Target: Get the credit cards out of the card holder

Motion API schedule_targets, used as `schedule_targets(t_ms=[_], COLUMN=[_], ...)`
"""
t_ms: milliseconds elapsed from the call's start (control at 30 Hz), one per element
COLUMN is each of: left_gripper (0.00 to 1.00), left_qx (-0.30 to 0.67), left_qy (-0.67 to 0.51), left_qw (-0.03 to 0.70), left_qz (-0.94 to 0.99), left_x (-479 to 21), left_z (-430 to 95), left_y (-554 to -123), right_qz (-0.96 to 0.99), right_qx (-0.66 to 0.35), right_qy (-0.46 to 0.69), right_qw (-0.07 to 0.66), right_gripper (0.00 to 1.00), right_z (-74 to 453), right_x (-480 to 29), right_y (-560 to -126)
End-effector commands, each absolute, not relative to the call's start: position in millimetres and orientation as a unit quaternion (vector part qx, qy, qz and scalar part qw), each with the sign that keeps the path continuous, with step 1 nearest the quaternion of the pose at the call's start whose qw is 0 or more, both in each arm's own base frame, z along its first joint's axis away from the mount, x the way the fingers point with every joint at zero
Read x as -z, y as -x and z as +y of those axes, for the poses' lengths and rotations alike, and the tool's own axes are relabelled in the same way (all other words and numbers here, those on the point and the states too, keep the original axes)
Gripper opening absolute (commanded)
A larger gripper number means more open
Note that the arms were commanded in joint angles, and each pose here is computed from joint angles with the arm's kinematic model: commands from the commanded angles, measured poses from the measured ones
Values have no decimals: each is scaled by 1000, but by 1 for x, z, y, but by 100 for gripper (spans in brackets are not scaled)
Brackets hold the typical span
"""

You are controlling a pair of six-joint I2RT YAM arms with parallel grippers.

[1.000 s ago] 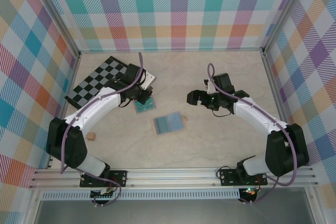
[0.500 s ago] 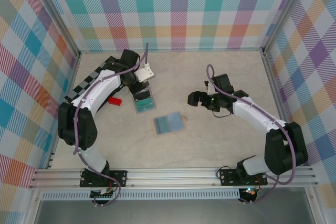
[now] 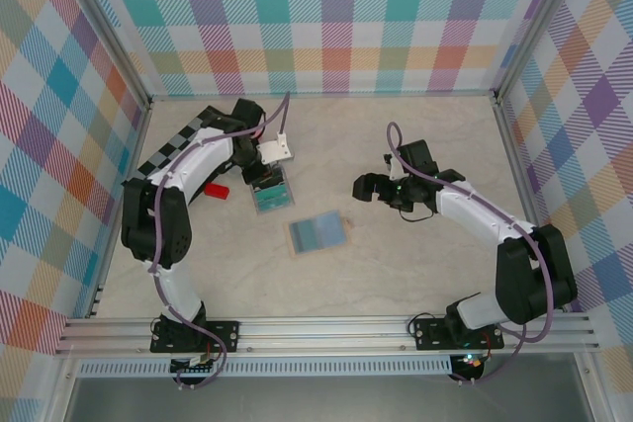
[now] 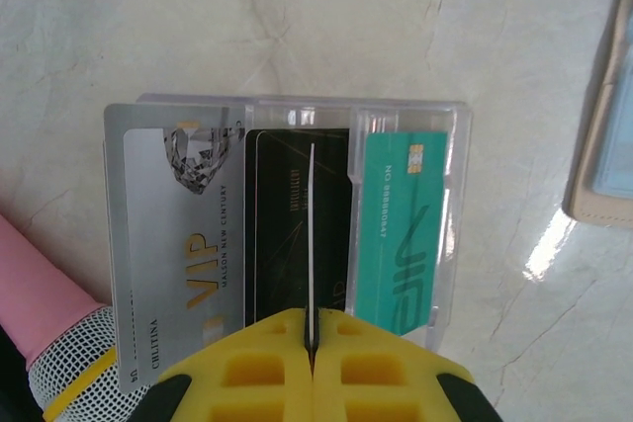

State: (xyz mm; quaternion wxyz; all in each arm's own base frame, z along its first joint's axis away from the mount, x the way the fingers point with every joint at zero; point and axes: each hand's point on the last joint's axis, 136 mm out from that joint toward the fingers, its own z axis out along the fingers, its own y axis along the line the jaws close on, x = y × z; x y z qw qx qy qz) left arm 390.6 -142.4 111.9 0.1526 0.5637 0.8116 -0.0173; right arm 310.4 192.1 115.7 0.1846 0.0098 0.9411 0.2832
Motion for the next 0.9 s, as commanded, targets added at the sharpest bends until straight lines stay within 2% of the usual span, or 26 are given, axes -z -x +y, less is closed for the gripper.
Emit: schedule_targets(t_ms=[0,167,300,433,633,867], left_gripper=[0,3,19,30,33,37], left_qx=[-2,4,9,-4,-1,24], left_qy=[-572,-569,-557,-547,-529,-430], left_qw=[145,142,158,177,222,333], left_qz=[807,810,816,818,819,839], left_x=[-107,-101,-107,-116,-144,-207], left_z=[-135,-137,-141,-140,-146,-153], left_y=[-401,-402,-407,-415,-420,-427], right_qz=[940,941,940,940,939,938], right_qx=[-289,-289,-292,-295,-297,-302], right_qy=[-3,-4,-2,-1,1,9], right_qw=[180,175,174,173,173,171], right_gripper=[100,100,100,100,100,100], right_z=[194,194,195,195,196,198], right_x=[-117,-115,-116,-117,-117,-119], right_y=[-311,-311,-309,-309,-309,-306])
